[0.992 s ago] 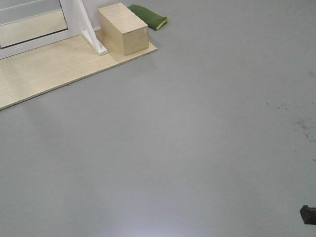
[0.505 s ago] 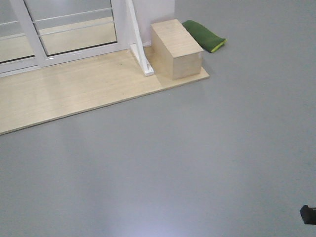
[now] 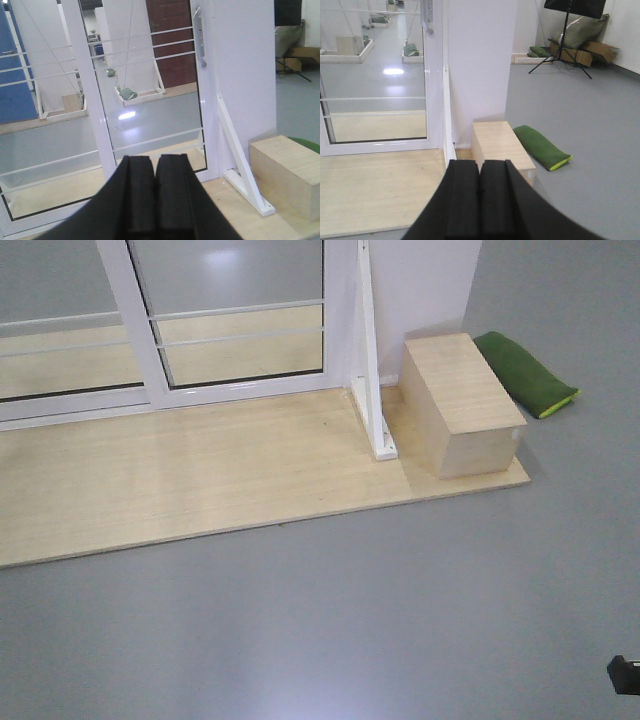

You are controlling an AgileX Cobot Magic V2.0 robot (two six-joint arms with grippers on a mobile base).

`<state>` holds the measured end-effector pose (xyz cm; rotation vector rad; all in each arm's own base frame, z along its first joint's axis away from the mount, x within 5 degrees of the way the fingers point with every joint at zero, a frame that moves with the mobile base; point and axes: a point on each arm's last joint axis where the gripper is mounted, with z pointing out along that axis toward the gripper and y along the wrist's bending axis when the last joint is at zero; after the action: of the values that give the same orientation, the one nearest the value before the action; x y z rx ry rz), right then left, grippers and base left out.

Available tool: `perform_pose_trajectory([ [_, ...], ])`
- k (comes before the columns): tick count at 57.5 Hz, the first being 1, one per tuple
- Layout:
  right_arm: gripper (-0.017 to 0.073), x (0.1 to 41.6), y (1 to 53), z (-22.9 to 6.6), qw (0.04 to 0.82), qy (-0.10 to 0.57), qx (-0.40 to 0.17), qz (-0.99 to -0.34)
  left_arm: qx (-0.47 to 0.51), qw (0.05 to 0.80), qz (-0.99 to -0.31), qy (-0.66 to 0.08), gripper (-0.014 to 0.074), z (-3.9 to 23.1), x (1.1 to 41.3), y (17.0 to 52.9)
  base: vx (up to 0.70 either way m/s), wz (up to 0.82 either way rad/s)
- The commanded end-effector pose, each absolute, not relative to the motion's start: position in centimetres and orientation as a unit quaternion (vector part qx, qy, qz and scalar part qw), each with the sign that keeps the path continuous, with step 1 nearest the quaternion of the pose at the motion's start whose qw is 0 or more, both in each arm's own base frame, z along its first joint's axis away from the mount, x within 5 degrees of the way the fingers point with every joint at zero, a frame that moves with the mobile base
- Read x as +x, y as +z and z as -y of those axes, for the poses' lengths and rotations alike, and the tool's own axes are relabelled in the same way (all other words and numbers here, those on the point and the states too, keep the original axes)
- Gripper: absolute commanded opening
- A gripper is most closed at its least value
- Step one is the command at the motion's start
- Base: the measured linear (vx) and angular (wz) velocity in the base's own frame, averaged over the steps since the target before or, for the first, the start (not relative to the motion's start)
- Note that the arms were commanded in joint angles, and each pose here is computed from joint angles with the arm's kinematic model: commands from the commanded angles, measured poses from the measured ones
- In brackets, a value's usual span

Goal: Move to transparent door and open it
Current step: 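Drive the base toward the white-framed sliding glass door, then align the base in front of the door's grey handle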

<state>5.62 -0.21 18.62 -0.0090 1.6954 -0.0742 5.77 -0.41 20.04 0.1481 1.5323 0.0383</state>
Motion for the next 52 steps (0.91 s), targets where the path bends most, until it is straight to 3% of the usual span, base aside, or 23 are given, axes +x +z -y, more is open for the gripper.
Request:
perform_pose_trajectory([
  [1,-0.0006,5.66,19.28,0.29,0.692,-0.04,-0.003,-0.721,0.066,0.733,-0.677,0.008,-0.0006,0.53,5.93,20.19,0.64,0.21],
  [52,-0.0006,5.66,19.28,0.29,0.692,-0.04,-0.003,-0.721,0.066,0.733,-0.677,0.008,-0.0006,0.53,5.93,20.19,0.59,0.15],
])
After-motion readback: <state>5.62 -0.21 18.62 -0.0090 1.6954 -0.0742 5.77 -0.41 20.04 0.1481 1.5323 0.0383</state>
